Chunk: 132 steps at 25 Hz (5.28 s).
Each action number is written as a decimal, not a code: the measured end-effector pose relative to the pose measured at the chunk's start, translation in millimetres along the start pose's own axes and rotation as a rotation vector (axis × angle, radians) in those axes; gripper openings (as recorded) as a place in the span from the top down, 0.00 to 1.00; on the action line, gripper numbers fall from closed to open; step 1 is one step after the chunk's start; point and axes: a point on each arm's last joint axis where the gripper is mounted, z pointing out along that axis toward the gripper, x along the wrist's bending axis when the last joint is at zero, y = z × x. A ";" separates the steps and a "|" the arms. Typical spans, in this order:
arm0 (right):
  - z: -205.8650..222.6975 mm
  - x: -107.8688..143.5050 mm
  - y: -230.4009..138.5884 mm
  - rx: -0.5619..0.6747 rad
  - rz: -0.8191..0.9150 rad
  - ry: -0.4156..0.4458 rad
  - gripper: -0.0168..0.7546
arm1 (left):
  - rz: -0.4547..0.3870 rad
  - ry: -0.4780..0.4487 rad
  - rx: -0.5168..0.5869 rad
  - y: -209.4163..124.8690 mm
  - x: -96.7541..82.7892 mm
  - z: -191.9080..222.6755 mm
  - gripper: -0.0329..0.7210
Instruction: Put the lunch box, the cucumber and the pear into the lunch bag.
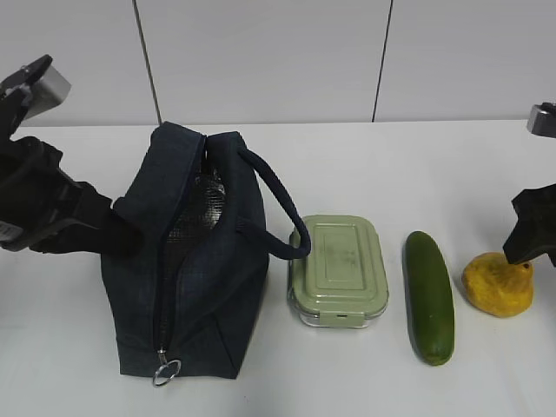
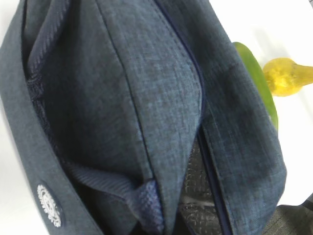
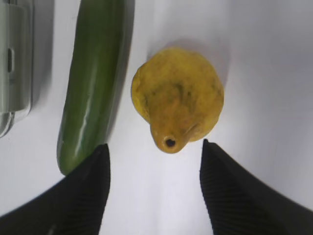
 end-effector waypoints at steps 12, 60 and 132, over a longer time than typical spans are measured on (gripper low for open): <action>31.5 -10.0 7.6 0.033 0.016 -0.011 0.39 | 0.005 0.001 0.000 0.0 0.1 0.0 0.95; 41.6 -10.5 12.9 0.024 0.018 0.017 0.67 | 0.010 0.005 -0.003 0.3 0.5 0.0 0.95; -36.3 184.3 66.3 -0.166 -0.492 -0.058 0.40 | 0.050 0.005 -0.064 1.0 -7.5 -14.8 0.95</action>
